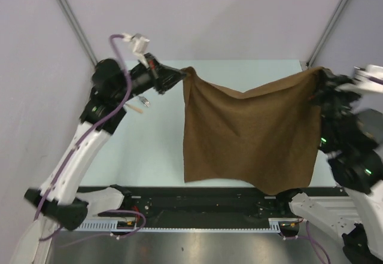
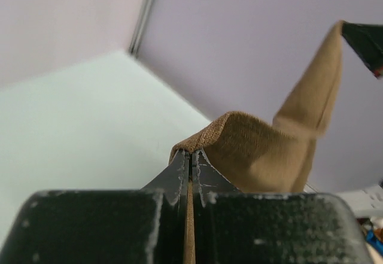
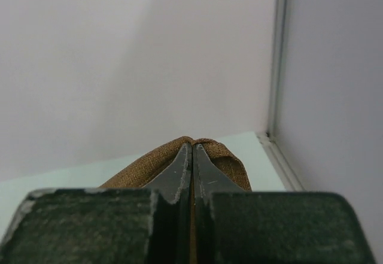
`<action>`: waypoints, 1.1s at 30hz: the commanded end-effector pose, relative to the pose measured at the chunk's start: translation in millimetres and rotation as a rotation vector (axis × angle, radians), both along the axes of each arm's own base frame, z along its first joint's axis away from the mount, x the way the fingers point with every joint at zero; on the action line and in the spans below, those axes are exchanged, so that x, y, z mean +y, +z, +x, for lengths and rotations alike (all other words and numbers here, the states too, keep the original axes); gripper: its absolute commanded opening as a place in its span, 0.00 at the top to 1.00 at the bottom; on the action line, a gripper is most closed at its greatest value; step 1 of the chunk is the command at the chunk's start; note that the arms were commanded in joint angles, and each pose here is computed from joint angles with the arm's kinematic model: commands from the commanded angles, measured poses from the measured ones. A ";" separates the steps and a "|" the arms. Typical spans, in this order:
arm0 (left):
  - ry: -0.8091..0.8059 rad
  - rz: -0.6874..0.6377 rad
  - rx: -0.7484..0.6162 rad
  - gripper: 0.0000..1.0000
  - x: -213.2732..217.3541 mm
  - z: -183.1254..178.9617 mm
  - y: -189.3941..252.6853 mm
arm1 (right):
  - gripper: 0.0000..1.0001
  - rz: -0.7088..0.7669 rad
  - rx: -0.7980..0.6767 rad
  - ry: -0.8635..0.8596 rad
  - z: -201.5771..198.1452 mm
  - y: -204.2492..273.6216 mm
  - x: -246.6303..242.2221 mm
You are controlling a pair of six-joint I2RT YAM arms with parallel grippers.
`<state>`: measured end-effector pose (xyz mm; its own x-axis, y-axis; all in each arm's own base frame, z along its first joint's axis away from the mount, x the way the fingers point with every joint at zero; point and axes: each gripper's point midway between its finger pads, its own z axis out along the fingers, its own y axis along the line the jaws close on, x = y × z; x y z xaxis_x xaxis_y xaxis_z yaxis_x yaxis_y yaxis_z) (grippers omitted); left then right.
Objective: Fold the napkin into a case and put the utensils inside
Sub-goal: Flatten out the crumpled napkin at the center of the board.
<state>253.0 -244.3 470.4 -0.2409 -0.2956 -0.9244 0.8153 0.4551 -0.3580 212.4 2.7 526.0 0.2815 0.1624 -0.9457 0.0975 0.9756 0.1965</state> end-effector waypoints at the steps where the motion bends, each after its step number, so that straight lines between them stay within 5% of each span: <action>1: 0.142 0.084 0.348 1.00 -12.8 79.0 -67.2 | 1.00 -0.094 0.090 -0.215 65.0 -37.0 -5.7; 6: 0.163 0.104 0.613 1.00 -23.0 155.6 -152.7 | 1.00 0.012 0.258 -0.193 157.7 -113.0 -43.8; 12: 0.255 0.181 0.702 1.00 -33.2 235.2 -223.2 | 1.00 0.092 0.509 -0.166 257.7 -232.3 -77.7; 16: 0.320 0.272 0.809 1.00 -38.7 294.9 -313.6 | 1.00 0.109 0.674 -0.125 309.3 -304.8 -82.6; 24: 0.348 0.191 0.828 1.00 -30.7 348.4 -364.5 | 1.00 0.149 0.799 -0.039 364.0 -375.2 -78.2; 29: 0.419 0.168 0.747 0.99 -17.9 370.1 -355.2 | 0.98 0.194 0.802 -0.058 385.2 -392.0 -92.3; 32: 0.483 0.132 0.610 0.92 -11.8 394.1 -328.7 | 0.95 0.256 0.761 -0.070 413.4 -388.1 -99.3; 33: 0.502 0.129 0.575 0.82 -9.8 401.5 -323.7 | 0.95 0.268 0.732 -0.067 423.6 -382.1 -99.9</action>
<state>602.0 -265.9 58.9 -0.7877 -0.3267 -0.5224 0.0903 0.7775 -0.6224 598.6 -74.9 116.0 -0.5018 0.3519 -0.7901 0.3142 0.9253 0.2126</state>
